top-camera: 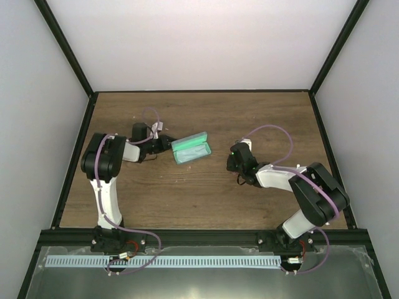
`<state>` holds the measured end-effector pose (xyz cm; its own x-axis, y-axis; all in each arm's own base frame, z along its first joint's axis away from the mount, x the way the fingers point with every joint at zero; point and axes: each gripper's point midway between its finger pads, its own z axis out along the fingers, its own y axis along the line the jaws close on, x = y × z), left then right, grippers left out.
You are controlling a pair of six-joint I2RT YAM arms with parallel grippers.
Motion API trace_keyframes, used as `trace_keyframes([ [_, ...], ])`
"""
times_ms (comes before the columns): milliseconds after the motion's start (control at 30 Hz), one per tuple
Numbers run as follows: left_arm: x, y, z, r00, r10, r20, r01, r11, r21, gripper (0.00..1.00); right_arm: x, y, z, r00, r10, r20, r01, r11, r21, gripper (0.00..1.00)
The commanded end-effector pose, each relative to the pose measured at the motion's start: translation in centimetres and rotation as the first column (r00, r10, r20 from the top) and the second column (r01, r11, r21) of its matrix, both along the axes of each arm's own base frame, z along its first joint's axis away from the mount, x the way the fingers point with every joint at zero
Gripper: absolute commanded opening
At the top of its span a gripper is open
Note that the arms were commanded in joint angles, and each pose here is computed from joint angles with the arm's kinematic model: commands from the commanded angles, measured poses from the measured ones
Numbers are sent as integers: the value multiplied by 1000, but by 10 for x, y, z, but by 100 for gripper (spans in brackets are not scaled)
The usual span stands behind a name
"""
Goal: Organize the sunglasses
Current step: Adjust the sunglasses case at the center of the board.
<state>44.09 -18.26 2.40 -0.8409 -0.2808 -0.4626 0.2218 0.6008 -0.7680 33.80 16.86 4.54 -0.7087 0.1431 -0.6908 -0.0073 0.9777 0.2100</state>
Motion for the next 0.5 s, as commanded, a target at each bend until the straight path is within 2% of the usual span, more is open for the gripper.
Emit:
trace_keyframes([
  [0,-34,-12,-32,994,-63,-87,64,998,10,19,13,13,20,998,13,57,-15,999,32,7],
  [267,-63,-38,-39,990,-111,-92,117,992,57,20,9,12,31,997,10,80,-15,998,55,7],
  [467,-79,-55,-24,988,-141,-65,145,987,70,20,5,12,40,996,4,93,-10,998,64,7],
])
